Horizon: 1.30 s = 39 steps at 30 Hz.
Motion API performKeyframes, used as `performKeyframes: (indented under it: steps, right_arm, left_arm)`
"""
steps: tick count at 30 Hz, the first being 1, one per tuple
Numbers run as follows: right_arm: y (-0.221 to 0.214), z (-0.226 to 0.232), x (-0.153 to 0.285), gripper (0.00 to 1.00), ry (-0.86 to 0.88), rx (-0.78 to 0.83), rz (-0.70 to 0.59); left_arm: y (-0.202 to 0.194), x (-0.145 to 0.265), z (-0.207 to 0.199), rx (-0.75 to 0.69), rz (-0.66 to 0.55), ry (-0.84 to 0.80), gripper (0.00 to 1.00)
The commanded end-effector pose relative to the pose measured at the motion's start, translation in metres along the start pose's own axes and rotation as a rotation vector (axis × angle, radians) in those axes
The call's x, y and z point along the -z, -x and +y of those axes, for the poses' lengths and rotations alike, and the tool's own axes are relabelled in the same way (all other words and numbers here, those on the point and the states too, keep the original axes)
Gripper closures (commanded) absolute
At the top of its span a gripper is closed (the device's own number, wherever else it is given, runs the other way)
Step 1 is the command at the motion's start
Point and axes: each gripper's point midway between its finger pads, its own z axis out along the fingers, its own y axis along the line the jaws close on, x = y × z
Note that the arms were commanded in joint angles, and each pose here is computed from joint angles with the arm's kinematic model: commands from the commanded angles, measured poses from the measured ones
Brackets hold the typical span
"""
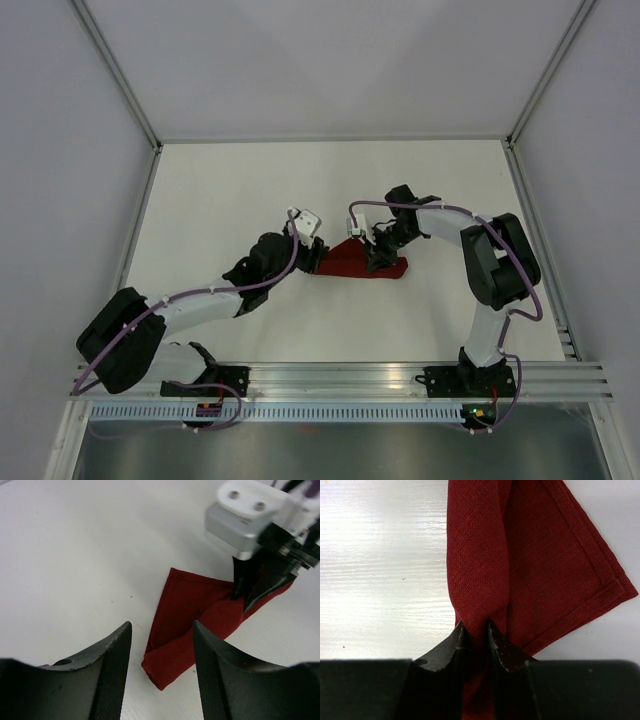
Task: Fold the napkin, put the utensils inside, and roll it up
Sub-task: Roll the napkin at the center of the board.
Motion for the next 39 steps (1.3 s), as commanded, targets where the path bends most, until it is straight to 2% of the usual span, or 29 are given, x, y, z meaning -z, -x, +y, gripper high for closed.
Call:
performKeyframes:
  steps: [1,13,14,24,28,30,33,34,35,36,37,39]
  right_arm:
    - [-0.051,0.017,-0.013,0.82,0.073,-0.099,0.15]
    - [-0.061,0.016,-0.014,0.82,0.118,-0.176,0.192]
    - [-0.062,0.016,-0.013,0.82,0.122,-0.182,0.194]
    - [-0.067,0.016,-0.014,0.82,0.139,-0.21,0.213]
    - [-0.068,0.015,-0.014,0.82,0.143,-0.221,0.215]
    - [-0.067,0.014,-0.013,0.82,0.139,-0.222,0.21]
    - [-0.065,0.013,-0.011,0.81,0.133,-0.227,0.203]
    - [-0.064,0.012,-0.01,0.8,0.128,-0.229,0.199]
    - [-0.063,0.011,-0.009,0.77,0.122,-0.232,0.195]
    - [-0.062,0.011,-0.008,0.75,0.122,-0.236,0.19]
    - [-0.06,0.011,-0.007,0.73,0.12,-0.238,0.185]
    - [-0.054,0.01,-0.004,0.63,0.11,-0.234,0.168]
  left_arm:
    - [0.016,-0.01,-0.01,-0.263,-0.063,0.047,0.43]
    - [-0.038,-0.058,-0.092,-0.608,0.049,-0.15,0.41]
    - [-0.049,-0.062,-0.095,-0.624,0.07,-0.163,0.41]
    - [-0.064,-0.089,-0.104,-0.706,0.087,-0.184,0.39]
    - [-0.078,-0.096,-0.105,-0.708,0.14,-0.195,0.4]
    - [-0.085,-0.096,-0.106,-0.702,0.17,-0.206,0.45]
    - [-0.097,-0.092,-0.107,-0.679,0.217,-0.23,0.57]
    - [-0.1,-0.091,-0.109,-0.659,0.233,-0.246,0.67]
    - [-0.107,-0.088,-0.108,-0.654,0.265,-0.255,0.71]
    - [-0.112,-0.087,-0.109,-0.641,0.281,-0.261,0.79]
    - [-0.114,-0.086,-0.111,-0.63,0.291,-0.274,0.83]
    - [-0.123,-0.082,-0.111,-0.603,0.336,-0.293,0.89]
